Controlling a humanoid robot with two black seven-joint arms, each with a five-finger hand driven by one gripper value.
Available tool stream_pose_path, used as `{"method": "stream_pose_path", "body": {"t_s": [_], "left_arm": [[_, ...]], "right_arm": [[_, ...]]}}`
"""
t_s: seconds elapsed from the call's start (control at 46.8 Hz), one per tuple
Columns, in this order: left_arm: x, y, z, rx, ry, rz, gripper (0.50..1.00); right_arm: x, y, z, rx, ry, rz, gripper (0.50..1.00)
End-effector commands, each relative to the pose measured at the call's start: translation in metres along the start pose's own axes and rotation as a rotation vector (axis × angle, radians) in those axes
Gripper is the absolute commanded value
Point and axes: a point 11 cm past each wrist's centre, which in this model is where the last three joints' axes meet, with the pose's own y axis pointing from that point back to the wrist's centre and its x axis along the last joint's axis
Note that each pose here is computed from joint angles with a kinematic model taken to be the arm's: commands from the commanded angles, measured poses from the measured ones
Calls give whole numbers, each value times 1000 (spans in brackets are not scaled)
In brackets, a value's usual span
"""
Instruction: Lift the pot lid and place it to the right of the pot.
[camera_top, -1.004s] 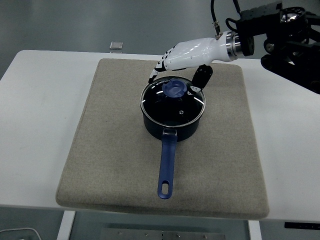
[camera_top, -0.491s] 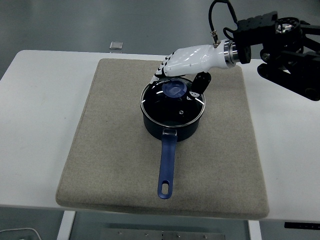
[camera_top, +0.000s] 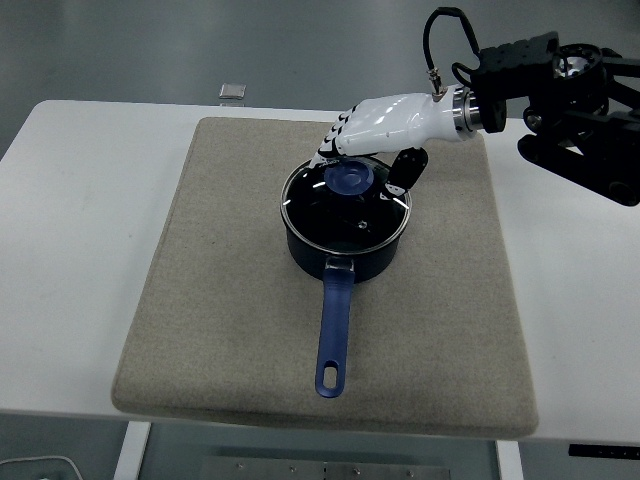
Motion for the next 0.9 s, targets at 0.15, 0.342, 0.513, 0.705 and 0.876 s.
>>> {"method": "stream_pose_path", "body": {"t_s": [0.15, 0.342, 0.513, 0.705, 0.876], "left_arm": [[0, 0, 0, 0, 0, 0, 1000], [0, 0, 0, 0, 0, 0, 1000], [0, 0, 0, 0, 0, 0, 1000], [0, 0, 0, 0, 0, 0, 1000], [0, 0, 0, 0, 0, 0, 1000]], "right_arm": [[-4, 1, 3, -9, 7, -6, 872], [-8, -3, 3, -11, 12, -7, 870], [-7, -5, 2, -7, 16, -7, 872], [-5, -5, 2, -7, 20, -6, 872], [-4, -5, 2, -7, 22, -5, 870]]}}
